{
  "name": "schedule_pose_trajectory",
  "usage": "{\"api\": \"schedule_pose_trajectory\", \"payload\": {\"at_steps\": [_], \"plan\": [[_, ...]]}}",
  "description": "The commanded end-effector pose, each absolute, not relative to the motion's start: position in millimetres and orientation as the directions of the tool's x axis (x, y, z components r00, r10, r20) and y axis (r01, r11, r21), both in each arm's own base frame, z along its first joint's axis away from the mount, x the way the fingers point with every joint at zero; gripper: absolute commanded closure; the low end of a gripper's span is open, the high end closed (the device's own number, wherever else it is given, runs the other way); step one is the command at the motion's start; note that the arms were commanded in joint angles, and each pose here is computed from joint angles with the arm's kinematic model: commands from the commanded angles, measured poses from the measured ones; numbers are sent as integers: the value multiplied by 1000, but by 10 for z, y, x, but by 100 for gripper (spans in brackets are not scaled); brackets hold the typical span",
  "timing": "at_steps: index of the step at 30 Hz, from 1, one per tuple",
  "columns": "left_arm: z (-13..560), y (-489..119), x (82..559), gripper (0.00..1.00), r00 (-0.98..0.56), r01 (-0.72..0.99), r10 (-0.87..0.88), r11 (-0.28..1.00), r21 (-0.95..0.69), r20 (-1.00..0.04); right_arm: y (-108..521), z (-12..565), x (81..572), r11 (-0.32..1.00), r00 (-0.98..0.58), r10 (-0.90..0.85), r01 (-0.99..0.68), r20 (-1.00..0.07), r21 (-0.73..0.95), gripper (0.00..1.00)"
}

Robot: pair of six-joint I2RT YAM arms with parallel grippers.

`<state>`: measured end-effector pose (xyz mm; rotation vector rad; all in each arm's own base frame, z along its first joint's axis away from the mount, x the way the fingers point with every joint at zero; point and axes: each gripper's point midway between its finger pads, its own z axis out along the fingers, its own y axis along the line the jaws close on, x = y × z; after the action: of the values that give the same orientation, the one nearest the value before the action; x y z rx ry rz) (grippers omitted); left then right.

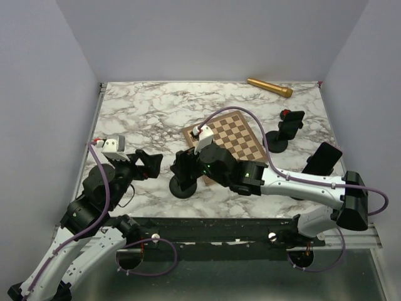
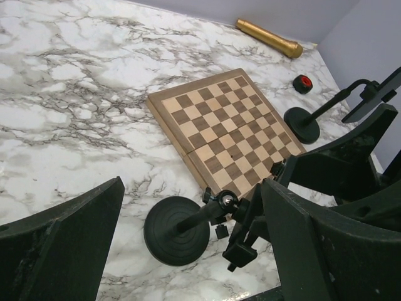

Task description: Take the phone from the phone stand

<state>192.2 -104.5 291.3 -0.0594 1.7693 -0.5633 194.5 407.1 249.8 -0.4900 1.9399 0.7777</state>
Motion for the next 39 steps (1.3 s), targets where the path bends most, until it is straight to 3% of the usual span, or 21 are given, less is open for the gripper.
{"api": "schedule_pose_trajectory", "payload": {"at_steps": [1, 13, 22, 26, 34, 39], "plan": [[2817, -1002, 1907, 1, -305, 212, -346, 884, -417, -887, 4097, 2467, 2002, 780, -441, -28, -571, -897, 257, 0], [2719, -1002, 1884, 1, -336, 196, -345, 884, -424, -876, 4062, 2314, 1972, 834, -412, -92, -529, -906, 156, 1], [2743, -1134, 1790, 1, -343, 289, -348, 845, -451, -872, 4090, 2237, 1980, 839, -419, -146, -533, -896, 113, 10], [2680, -1112, 1742, 1, -348, 291, -351, 841, -456, -869, 4093, 2245, 1955, 832, -425, -136, -539, -895, 130, 28], [2346, -1252, 1688, 3, -457, 305, -296, 834, -460, -839, 4032, 2263, 1962, 834, -409, -137, -539, -902, 118, 78], [2246, -1423, 1626, 11, -493, 379, -266, 791, -480, -828, 4027, 2334, 1964, 819, -418, -141, -559, -898, 132, 98]]}}
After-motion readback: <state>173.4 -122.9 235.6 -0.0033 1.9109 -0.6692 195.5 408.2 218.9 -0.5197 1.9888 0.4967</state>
